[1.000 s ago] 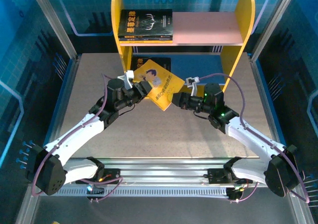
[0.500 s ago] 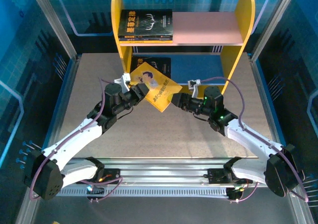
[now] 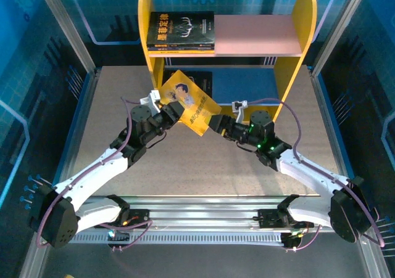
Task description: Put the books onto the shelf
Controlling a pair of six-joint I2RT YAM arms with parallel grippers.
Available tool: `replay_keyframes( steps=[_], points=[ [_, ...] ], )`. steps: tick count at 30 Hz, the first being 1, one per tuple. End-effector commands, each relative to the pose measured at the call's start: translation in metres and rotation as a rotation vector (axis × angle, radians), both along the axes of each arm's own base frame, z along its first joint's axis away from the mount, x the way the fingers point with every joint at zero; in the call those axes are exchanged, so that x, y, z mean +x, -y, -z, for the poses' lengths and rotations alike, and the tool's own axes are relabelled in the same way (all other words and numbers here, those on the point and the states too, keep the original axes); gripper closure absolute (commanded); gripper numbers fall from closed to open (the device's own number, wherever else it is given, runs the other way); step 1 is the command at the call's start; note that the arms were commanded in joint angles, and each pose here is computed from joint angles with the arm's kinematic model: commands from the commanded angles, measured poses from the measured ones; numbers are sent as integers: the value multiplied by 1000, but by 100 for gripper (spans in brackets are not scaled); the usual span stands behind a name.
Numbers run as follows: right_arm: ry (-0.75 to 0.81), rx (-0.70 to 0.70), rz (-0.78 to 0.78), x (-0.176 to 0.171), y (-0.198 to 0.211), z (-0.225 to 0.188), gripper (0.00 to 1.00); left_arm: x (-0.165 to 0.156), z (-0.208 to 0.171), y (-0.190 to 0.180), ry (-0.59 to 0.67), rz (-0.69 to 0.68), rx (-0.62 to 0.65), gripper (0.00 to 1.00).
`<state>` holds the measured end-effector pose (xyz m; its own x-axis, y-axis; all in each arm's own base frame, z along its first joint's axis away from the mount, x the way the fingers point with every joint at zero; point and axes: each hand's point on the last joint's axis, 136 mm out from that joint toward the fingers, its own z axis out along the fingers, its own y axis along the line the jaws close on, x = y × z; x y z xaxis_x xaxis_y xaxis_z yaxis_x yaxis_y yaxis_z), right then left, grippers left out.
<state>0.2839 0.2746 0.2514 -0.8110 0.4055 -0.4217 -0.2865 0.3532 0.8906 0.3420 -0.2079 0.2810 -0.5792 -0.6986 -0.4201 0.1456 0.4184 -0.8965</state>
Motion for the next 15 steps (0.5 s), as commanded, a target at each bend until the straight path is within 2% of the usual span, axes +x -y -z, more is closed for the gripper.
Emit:
replay_keyframes(
  steps=[1, 15],
  points=[
    [17, 35, -11, -2, -12, -6, 31, 3, -38, 3, 130, -14, -88, 100],
    [-9, 55, -14, -2, -24, 5, 32, 2, -47, 2, 166, -27, -98, 100]
  ],
)
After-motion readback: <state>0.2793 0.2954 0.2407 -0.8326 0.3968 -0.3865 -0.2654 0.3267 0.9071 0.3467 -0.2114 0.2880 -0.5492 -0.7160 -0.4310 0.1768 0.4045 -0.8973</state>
